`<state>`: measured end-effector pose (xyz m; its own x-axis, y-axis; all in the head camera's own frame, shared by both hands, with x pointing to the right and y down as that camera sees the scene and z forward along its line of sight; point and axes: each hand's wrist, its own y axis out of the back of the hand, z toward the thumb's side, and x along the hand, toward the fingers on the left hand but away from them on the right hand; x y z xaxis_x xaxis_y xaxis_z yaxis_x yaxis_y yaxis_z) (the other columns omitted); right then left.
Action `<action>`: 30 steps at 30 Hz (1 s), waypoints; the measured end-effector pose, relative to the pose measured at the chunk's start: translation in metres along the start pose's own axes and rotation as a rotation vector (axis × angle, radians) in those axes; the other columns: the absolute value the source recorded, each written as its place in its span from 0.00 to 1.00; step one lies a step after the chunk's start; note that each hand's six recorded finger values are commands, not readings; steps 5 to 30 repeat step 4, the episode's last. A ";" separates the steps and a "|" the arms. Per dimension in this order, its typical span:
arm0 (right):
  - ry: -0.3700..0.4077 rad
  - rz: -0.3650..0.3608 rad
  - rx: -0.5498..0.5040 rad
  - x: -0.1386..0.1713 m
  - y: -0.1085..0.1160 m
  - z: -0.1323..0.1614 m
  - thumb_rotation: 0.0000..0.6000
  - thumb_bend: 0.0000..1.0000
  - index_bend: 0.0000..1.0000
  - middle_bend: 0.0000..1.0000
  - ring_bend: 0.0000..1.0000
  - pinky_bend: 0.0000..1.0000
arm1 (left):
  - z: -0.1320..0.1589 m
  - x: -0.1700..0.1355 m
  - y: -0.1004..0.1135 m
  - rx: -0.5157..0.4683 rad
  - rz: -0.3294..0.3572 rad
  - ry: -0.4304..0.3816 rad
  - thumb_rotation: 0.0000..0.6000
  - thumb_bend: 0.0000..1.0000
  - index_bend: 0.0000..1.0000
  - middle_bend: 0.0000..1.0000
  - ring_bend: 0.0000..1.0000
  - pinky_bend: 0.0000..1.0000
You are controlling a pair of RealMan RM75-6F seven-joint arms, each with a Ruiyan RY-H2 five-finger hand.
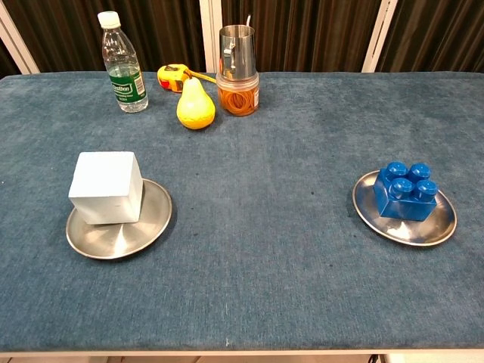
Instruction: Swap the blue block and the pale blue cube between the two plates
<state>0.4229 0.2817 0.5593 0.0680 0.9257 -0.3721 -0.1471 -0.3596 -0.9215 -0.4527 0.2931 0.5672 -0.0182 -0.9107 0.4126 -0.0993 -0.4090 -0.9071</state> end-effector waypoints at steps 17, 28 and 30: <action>0.011 0.007 -0.029 0.007 0.002 -0.005 1.00 0.22 0.00 0.00 0.00 0.00 | 0.002 0.000 0.002 -0.027 0.000 -0.017 1.00 0.04 0.04 0.00 0.00 0.07; 0.011 0.007 -0.029 0.007 0.002 -0.005 1.00 0.22 0.00 0.00 0.00 0.00 | 0.002 0.000 0.002 -0.027 0.000 -0.017 1.00 0.04 0.04 0.00 0.00 0.07; 0.011 0.007 -0.029 0.007 0.002 -0.005 1.00 0.22 0.00 0.00 0.00 0.00 | 0.002 0.000 0.002 -0.027 0.000 -0.017 1.00 0.04 0.04 0.00 0.00 0.07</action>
